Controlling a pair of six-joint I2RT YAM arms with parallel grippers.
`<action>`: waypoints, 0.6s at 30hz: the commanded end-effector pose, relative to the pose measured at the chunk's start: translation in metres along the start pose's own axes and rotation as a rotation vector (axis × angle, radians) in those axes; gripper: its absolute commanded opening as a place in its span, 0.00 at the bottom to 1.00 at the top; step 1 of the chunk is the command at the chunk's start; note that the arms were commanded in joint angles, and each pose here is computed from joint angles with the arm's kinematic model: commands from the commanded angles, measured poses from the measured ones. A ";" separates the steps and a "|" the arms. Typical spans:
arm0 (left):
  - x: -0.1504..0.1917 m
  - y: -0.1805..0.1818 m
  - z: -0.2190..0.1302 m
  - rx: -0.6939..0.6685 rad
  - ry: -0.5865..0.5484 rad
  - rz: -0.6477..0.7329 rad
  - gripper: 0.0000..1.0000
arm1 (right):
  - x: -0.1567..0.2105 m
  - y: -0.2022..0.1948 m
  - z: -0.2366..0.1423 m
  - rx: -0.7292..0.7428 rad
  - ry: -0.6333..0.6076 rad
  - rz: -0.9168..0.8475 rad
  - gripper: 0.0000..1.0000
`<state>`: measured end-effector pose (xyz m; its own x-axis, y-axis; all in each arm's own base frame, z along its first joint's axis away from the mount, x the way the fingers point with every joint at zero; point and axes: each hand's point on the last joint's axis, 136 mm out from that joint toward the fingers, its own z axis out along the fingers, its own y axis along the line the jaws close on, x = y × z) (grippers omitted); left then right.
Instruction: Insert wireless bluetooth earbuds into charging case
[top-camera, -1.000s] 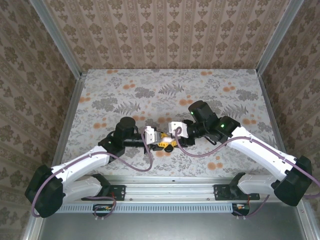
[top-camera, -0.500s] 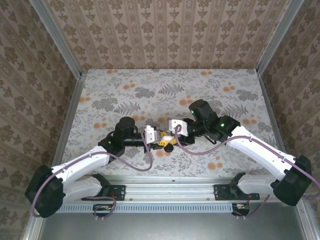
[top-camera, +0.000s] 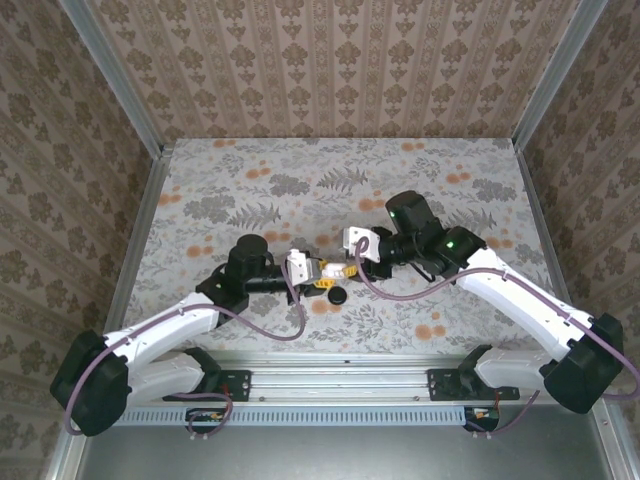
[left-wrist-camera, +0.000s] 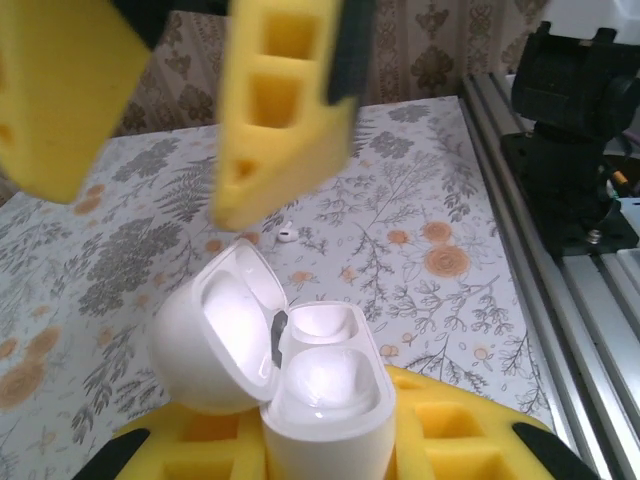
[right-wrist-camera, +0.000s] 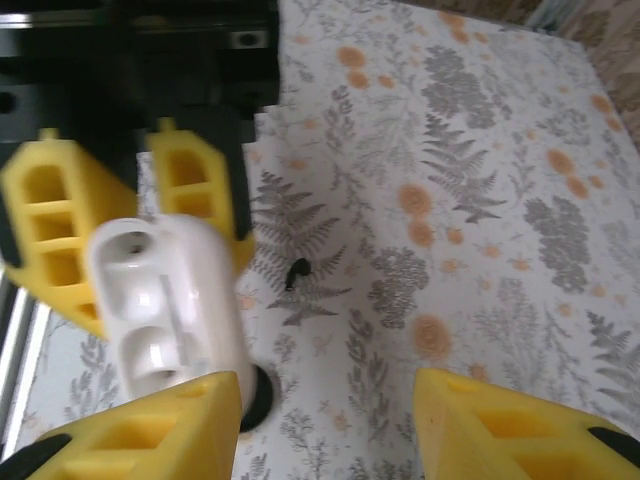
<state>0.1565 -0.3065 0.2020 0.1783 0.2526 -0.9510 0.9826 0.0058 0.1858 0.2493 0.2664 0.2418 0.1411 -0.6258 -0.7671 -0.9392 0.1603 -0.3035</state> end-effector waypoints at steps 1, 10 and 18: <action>-0.015 -0.006 -0.004 0.029 -0.057 0.017 0.18 | -0.014 -0.016 -0.004 0.054 -0.038 -0.020 0.50; -0.012 0.006 -0.007 -0.026 -0.101 -0.012 0.18 | -0.019 -0.015 -0.007 0.047 -0.070 -0.005 0.50; -0.002 0.027 -0.011 -0.125 -0.166 -0.068 0.18 | -0.015 -0.029 -0.017 0.103 -0.085 0.185 0.51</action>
<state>0.1770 -0.2968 0.1965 0.1157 0.1641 -0.9796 0.9850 0.1078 0.1344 0.2663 0.2618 0.2565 0.0648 -0.5737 -0.8165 -0.9242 0.2741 -0.2659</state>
